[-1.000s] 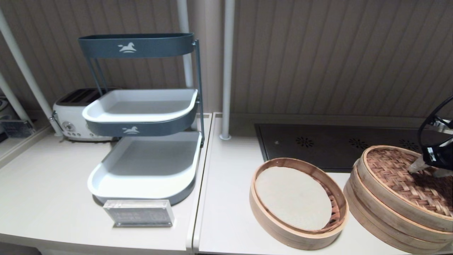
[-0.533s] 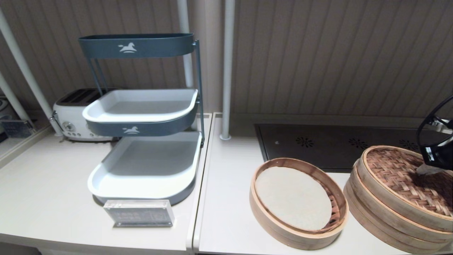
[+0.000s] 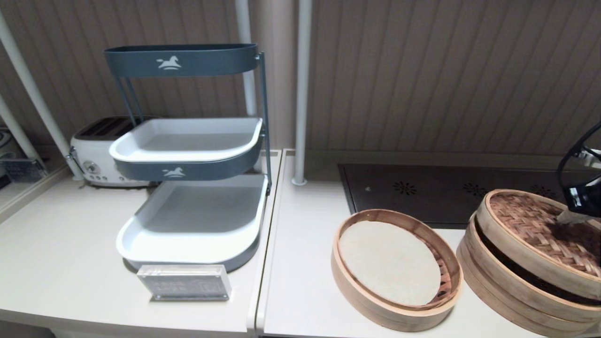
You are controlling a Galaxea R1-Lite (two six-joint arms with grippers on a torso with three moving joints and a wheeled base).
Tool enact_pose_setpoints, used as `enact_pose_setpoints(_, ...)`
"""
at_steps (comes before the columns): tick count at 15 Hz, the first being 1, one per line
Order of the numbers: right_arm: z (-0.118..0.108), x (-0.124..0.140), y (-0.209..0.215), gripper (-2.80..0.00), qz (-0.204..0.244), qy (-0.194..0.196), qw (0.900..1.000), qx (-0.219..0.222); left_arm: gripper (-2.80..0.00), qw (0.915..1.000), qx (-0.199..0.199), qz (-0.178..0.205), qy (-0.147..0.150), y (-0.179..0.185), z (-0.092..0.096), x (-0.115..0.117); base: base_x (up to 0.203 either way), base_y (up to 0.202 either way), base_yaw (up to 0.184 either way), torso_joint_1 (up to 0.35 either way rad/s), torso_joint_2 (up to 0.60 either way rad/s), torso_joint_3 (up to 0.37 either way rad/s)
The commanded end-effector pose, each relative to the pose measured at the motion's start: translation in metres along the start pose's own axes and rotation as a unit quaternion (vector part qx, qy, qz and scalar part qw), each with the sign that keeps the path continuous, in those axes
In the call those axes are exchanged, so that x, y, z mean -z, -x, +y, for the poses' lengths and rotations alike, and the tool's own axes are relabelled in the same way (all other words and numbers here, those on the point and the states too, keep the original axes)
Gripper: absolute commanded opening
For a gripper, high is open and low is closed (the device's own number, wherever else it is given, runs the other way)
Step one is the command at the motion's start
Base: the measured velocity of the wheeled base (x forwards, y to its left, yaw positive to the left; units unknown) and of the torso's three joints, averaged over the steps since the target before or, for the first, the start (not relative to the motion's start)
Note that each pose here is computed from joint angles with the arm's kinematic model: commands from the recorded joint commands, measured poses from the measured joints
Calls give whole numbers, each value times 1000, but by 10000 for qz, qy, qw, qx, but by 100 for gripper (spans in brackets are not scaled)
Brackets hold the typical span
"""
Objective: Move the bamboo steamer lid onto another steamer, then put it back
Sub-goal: Pick up the steamer, then put the steamer
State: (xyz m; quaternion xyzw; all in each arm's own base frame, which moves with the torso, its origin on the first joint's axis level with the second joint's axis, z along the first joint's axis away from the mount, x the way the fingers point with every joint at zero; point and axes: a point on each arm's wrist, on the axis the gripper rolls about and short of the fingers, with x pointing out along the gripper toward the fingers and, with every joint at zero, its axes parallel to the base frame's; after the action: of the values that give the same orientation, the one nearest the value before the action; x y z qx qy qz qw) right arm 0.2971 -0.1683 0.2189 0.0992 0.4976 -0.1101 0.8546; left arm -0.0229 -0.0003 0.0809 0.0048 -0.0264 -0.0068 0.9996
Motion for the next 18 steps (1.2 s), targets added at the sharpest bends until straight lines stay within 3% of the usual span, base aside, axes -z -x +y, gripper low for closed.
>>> enact_pose_setpoints(1, 3, -1, 16, -280, -214, 62, 9998, 21, -280, 9999, 1, 126, 1, -2, 0, 8, 0, 0, 0, 0, 0, 0)
enact_pose_setpoints(8, 23, -1, 38, -280, -493, 284, 9984, -52, -280, 9999, 1, 126, 1, -2, 0, 8, 0, 0, 0, 0, 0, 0)
enact_pose_setpoints(12, 52, -2, 44, -280, -601, 642, 9958, -240, -280, 9999, 1, 120, 1, -1, 0, 8, 0, 0, 0, 0, 0, 0)
enact_pose_setpoints(18, 116, -2, 51, -280, -686, 1027, 9899, -694, -280, 9999, 1, 120, 1, -1, 0, 8, 0, 0, 0, 0, 0, 0)
